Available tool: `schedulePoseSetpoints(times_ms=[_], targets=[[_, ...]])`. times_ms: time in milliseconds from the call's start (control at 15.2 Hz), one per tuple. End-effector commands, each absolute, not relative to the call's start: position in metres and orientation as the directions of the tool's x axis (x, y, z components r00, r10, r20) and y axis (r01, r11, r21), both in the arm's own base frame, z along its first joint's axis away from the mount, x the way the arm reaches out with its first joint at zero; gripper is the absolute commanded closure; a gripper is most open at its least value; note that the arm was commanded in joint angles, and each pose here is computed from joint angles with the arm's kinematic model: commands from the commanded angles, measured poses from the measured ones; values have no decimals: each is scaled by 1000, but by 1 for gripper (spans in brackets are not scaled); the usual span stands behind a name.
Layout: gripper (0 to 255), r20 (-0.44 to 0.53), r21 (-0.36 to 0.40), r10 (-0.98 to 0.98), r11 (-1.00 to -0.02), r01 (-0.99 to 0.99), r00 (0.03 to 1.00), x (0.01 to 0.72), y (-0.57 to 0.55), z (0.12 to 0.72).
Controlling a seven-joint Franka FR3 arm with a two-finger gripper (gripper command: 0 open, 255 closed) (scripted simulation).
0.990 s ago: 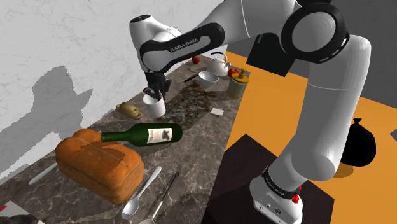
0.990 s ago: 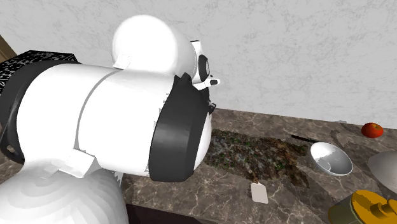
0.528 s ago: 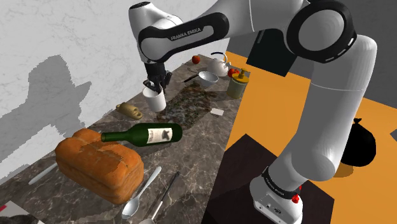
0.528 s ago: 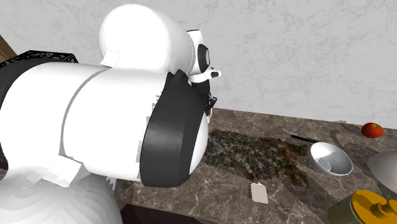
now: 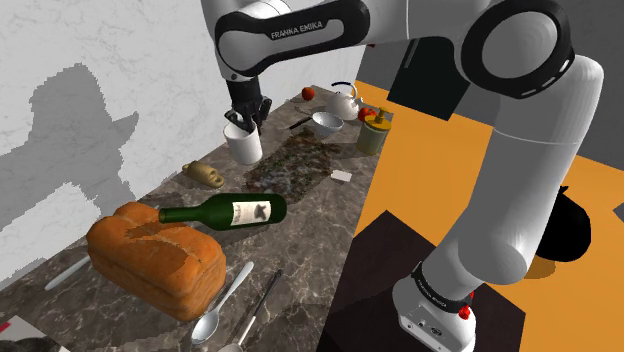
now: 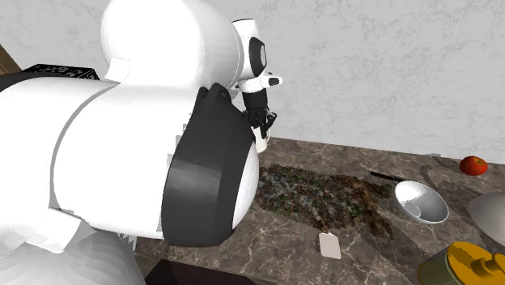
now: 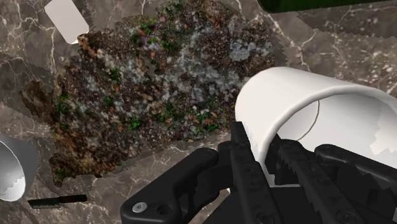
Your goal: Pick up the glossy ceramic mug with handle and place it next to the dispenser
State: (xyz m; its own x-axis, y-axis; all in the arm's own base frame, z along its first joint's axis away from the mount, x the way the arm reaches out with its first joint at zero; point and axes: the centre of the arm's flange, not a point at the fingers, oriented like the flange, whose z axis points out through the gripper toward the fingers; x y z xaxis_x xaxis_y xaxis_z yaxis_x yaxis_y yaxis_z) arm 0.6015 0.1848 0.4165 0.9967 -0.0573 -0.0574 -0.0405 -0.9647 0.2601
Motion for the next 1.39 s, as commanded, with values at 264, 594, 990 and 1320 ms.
schedulePoseSetpoints(times_ms=[264, 594, 990, 1320], targets=[[255, -57, 260, -57, -965, -40, 997, 602, 184, 447], [255, -57, 260, -57, -965, -40, 997, 602, 184, 474], [255, -57, 260, -57, -965, -40, 997, 602, 184, 505], [255, -57, 260, -57, -965, -40, 997, 602, 184, 532]])
